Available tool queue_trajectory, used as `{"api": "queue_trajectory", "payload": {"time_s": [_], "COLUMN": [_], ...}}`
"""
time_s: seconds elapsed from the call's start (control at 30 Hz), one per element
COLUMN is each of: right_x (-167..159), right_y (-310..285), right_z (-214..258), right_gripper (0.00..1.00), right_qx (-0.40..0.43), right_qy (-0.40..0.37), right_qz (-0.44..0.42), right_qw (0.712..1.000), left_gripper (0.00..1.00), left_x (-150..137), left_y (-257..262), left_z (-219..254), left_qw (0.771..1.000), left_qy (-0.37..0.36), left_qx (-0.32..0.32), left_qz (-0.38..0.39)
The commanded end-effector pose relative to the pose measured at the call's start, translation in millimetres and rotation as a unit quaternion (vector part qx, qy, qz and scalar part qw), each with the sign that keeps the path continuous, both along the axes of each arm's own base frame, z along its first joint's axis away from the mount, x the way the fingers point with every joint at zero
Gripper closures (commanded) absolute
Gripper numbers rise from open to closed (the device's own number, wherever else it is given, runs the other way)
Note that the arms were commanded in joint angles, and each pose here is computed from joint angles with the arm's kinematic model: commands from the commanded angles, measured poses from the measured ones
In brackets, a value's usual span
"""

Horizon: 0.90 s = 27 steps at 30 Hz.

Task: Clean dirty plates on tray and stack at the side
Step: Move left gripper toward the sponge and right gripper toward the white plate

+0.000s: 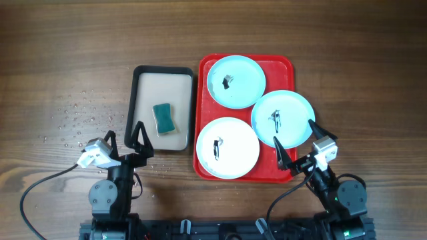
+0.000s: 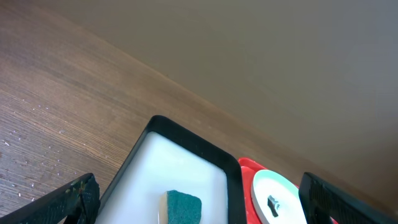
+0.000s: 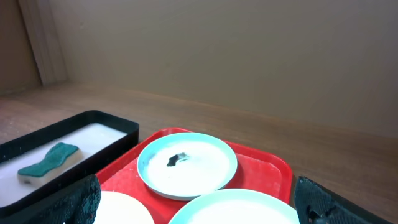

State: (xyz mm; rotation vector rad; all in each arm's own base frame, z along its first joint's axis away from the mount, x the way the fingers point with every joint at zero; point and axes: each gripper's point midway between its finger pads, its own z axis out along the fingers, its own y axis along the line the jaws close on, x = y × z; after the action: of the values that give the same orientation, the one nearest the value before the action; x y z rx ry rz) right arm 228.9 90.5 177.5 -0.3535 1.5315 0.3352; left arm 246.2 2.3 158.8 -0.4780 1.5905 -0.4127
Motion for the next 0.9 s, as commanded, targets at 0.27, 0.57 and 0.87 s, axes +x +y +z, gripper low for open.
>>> {"api": "queue_trajectory", "payload": {"time_s": [0.27, 0.57, 0.87], "right_x": [0.0, 0.0, -3.0], "right_y": [-1.1, -1.1, 5.1], "right_z": [1.7, 1.7, 3.0], "right_gripper": [0.00, 0.00, 0.00], "right_qx": [0.008, 0.007, 0.009], "right_qy": [-0.001, -0.001, -0.003], "right_qz": [-0.003, -0.003, 0.017], "right_qw": [1.000, 1.000, 1.000], "left_gripper": [0.00, 0.00, 0.00], "left_x": [0.0, 0.0, -0.8], "left_y": [1.2, 1.2, -21.1], "left_z": [-0.6, -0.6, 1.4], "left_qw": [1.000, 1.000, 0.998], "left_qy": [-0.002, -0.002, -0.007], "left_qx": [0.011, 0.011, 0.005], "left_qz": [0.000, 0.000, -0.064]}}
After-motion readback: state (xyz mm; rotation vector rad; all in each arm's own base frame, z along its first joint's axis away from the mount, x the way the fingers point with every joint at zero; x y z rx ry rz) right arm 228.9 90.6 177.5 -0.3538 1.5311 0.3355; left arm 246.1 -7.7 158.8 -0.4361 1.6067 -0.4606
